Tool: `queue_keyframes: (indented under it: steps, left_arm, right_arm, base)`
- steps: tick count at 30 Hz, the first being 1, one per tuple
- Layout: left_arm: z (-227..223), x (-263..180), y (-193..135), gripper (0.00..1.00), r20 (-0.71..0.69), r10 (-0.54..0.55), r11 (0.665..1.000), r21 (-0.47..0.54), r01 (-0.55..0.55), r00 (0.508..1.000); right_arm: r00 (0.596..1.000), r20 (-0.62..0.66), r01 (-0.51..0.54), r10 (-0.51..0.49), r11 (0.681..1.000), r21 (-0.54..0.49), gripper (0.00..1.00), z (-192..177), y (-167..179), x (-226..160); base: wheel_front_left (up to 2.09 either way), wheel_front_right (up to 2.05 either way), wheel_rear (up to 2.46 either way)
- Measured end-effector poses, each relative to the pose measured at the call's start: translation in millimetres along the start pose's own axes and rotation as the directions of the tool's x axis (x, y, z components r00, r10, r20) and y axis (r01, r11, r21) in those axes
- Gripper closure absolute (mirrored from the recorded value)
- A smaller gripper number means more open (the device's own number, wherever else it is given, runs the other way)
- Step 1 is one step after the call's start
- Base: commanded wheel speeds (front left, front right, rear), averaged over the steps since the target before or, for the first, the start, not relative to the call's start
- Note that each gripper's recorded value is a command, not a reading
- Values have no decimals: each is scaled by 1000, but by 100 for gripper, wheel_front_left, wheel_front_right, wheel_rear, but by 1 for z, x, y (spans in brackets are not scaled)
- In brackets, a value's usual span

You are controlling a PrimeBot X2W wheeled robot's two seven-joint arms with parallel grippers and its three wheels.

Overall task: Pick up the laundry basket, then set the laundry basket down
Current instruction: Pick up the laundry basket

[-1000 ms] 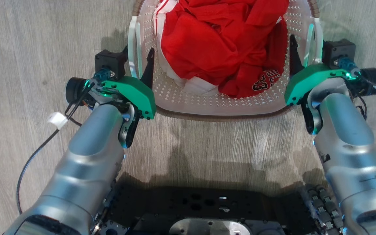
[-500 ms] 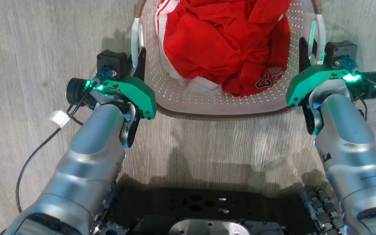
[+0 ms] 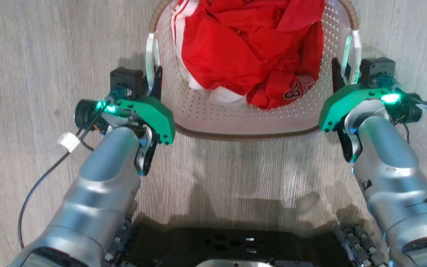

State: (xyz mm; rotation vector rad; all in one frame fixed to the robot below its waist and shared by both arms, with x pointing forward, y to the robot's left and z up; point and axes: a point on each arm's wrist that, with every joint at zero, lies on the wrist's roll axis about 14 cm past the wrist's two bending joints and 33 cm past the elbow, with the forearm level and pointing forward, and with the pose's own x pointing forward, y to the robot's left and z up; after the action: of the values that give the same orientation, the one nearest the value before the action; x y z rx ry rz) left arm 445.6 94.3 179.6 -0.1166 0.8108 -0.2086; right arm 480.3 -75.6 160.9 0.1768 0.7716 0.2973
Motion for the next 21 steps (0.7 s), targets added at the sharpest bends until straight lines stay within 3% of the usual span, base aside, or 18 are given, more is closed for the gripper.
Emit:
queue_keyframes:
  steps: [21]
  left_arm:
    - [17, -52, -8, 100, 30, 15, 1000, 11, -16, 999]
  right_arm:
    - [999, 26, -23, 23, 1000, 0, 100, 33, 24, -52]
  base:
    - [0, 0, 0]
